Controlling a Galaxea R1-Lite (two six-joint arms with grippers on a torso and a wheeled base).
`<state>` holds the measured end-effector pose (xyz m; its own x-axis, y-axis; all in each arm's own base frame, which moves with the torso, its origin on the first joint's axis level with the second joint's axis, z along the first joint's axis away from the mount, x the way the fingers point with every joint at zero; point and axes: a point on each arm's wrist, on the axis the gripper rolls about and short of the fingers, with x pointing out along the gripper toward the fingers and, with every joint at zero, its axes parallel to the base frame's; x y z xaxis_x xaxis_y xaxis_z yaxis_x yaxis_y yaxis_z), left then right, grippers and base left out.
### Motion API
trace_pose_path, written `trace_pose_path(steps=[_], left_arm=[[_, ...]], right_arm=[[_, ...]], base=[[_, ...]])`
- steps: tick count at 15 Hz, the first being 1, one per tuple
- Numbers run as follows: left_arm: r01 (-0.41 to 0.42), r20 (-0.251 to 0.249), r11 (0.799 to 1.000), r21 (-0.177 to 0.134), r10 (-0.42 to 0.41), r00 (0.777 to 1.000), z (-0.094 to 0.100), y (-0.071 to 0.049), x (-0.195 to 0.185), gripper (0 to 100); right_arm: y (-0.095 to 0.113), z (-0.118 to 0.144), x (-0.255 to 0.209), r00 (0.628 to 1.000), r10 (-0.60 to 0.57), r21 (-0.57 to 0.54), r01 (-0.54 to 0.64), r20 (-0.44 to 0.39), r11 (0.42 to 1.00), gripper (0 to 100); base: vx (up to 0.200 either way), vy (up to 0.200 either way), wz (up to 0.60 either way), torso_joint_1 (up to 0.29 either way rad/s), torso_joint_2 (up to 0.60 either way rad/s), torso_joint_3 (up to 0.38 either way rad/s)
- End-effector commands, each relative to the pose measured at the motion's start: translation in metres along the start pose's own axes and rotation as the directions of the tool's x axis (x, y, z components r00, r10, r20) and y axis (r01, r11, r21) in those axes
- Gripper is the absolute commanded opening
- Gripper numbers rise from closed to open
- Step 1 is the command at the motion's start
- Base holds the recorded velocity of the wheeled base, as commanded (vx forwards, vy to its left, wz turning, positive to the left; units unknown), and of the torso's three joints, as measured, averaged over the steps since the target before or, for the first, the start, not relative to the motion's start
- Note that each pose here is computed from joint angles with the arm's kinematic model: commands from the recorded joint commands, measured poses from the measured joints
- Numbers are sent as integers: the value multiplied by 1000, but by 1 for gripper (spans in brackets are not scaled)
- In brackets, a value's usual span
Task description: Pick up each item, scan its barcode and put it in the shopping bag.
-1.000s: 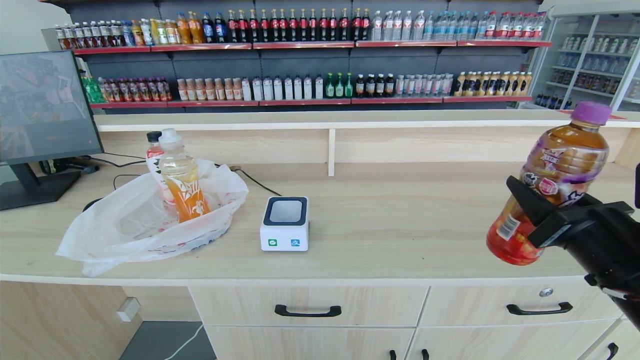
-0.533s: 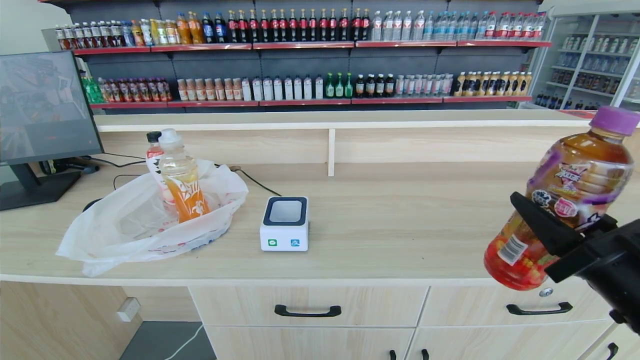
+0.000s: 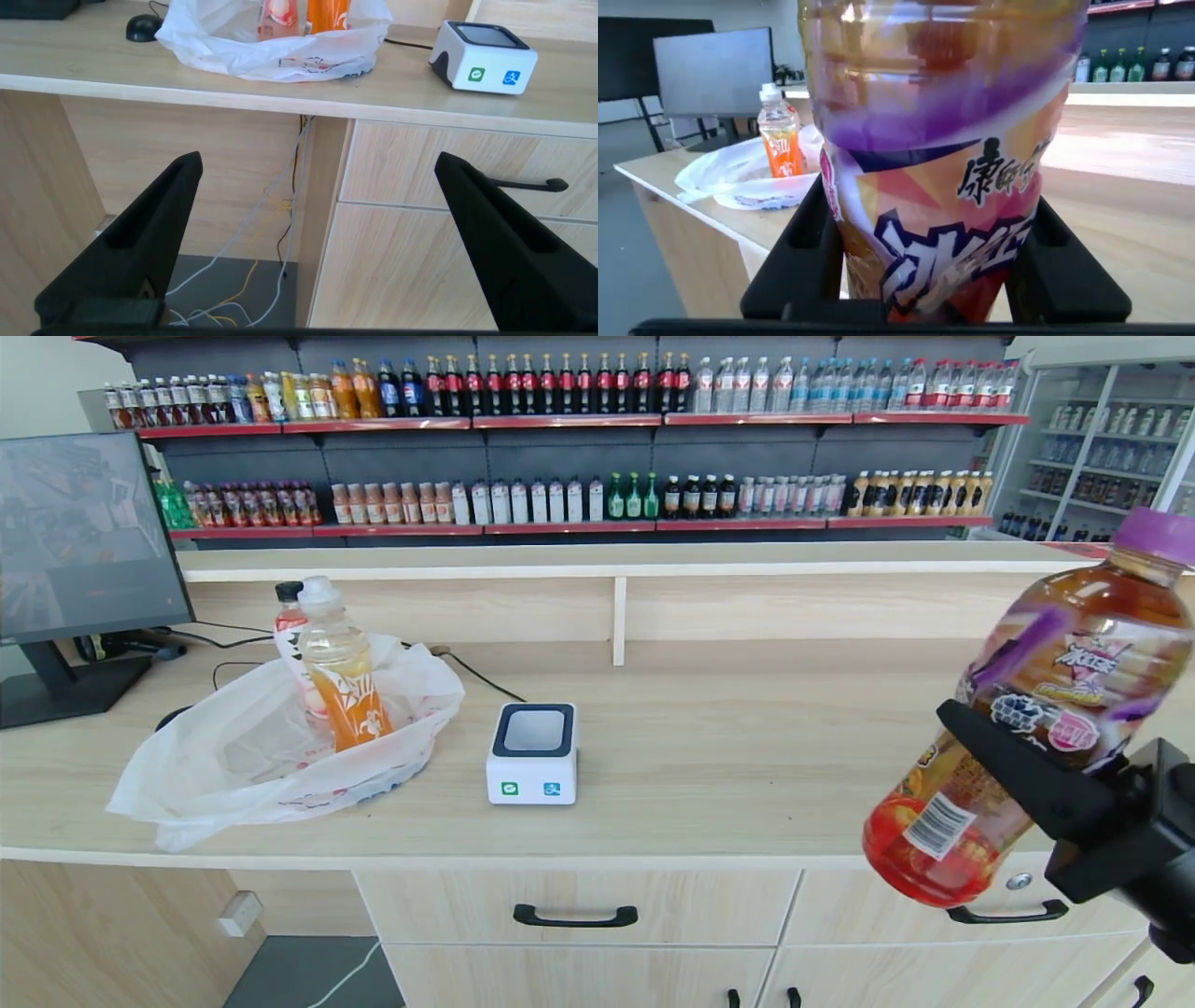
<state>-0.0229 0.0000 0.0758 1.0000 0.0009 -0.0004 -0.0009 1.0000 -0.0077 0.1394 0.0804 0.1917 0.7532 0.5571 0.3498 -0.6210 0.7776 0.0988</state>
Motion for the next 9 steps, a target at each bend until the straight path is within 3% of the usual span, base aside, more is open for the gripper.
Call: trace_pose_path(steps=[1,3,6,9], left_arm=[[-1,0,1000,0,1,1000,0,0,0,100],[-1,0,1000,0,1,1000,0,0,0,100],[-1,0,1000,0,1,1000,0,0,0,100],[-1,-1,1000,0,1,1000,0,0,0,100]], right_arm=[[0,-1,18,997,73,61,-72,-3,996,0],[1,2,25,988,152,107,-152,9,983,0],[1,-1,45,983,183,249,-181,12,951,0],[16,0,62,966,257,379,-253,41,890,0]], base=[[0,0,0,0,0,0],[0,0,0,0,0,0],[0,0,0,0,0,0],[0,0,0,0,0,0]])
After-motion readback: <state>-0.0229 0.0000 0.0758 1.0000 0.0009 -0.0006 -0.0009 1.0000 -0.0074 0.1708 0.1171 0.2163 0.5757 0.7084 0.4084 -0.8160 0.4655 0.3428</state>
